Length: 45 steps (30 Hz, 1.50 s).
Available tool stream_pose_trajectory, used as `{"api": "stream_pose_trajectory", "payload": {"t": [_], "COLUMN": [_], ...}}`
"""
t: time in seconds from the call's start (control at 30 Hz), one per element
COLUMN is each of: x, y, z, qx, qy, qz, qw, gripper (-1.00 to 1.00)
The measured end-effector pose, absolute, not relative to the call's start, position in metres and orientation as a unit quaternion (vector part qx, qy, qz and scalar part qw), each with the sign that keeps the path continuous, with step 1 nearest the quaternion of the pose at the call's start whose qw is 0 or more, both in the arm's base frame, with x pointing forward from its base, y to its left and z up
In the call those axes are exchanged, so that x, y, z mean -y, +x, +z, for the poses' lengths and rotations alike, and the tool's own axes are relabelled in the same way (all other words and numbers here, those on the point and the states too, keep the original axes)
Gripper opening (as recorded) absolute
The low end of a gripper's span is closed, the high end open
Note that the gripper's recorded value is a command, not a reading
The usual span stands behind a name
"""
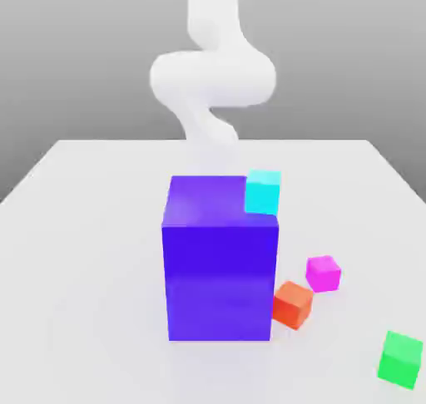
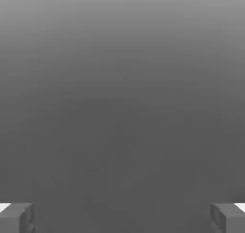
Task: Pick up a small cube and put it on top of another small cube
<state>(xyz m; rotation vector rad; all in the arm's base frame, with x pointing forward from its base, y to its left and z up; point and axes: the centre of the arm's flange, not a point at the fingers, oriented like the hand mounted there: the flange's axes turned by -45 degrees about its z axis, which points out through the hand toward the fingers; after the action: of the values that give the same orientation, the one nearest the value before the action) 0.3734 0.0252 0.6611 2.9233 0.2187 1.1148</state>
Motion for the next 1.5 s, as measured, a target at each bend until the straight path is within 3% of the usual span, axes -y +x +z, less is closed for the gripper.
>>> {"api": "stream_pose_trajectory", "payload": {"t": [0.13, 0.3, 0.47, 0.7, 0.97, 1.0, 1.23, 1.5], "x": [-0.079, -0.145, -0.192, -0.211, -0.21, -0.21, -0.209, -0.21], "y": [0.403, 0.397, 0.351, 0.249, 0.236, 0.236, 0.235, 0.236], "z": [0.562, 0.439, 0.328, 0.202, 0.137, 0.13, 0.128, 0.183], "qx": [-0.219, -0.401, -0.565, -0.754, -0.773, -0.773, -0.773, -0.773], "qy": [0.932, 0.893, 0.815, 0.656, 0.634, 0.634, 0.634, 0.634], "qz": [0.289, 0.205, 0.124, 0.013, 0.0, 0.0, -0.001, -0.001], "qw": [0.01, 0.015, 0.013, 0.002, 0.0, 0.0, 0.0, 0.0], "gripper": [0.0, 0.0, 0.0, 0.0, 0.0, -1.0, -1.0, -1.0]}}
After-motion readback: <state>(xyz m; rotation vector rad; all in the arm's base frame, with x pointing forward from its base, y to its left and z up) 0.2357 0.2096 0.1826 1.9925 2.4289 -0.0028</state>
